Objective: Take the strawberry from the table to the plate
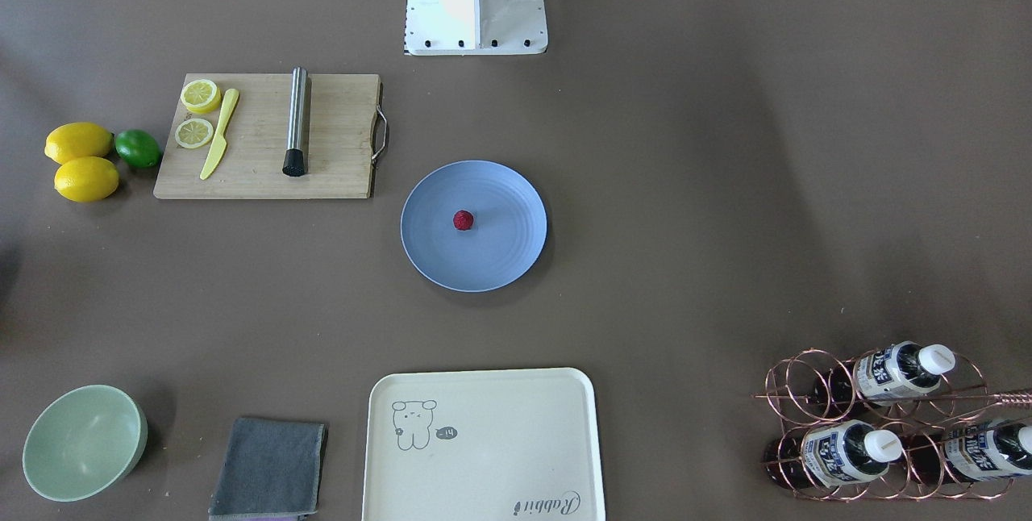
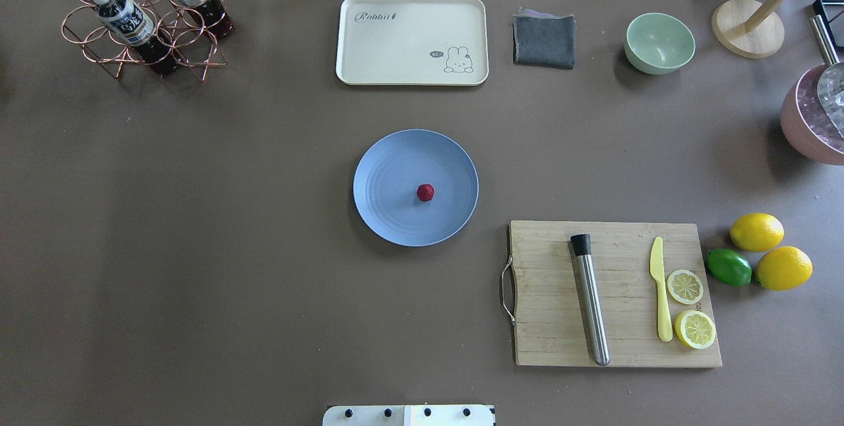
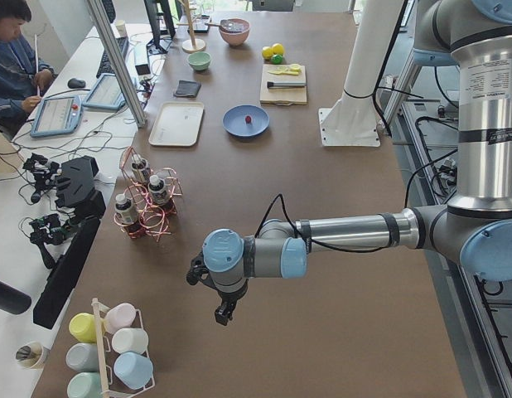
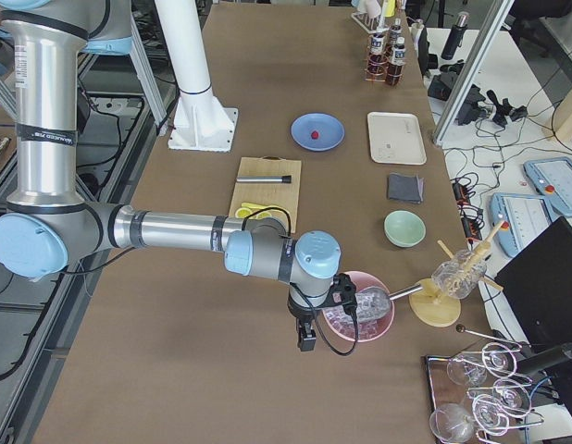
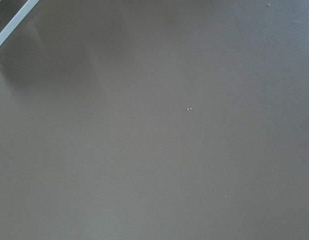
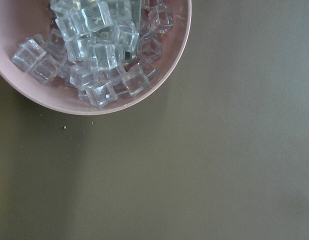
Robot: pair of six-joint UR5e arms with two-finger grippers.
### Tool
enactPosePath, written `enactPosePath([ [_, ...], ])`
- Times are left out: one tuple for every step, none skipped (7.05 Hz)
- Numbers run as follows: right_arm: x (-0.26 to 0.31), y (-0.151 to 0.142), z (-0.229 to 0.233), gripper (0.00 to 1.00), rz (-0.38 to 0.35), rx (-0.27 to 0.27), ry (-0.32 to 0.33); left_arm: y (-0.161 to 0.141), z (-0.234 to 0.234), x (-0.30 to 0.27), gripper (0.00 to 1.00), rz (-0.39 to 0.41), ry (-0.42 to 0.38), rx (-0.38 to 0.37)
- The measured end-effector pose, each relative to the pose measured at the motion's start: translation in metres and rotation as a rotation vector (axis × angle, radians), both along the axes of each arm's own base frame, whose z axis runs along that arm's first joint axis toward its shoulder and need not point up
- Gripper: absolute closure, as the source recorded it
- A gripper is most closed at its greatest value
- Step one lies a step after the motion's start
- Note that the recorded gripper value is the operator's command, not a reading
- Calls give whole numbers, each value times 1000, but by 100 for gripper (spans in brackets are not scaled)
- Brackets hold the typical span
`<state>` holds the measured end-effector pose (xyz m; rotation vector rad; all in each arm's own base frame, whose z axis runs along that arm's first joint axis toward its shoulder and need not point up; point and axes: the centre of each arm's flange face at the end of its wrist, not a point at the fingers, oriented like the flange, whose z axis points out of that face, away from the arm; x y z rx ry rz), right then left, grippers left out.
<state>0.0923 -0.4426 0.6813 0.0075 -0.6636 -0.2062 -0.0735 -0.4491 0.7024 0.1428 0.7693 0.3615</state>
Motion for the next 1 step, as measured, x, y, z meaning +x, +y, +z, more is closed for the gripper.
enactPosePath([
  [0,0,0,0,0,0,0,0,0,0,2,0,0,1],
])
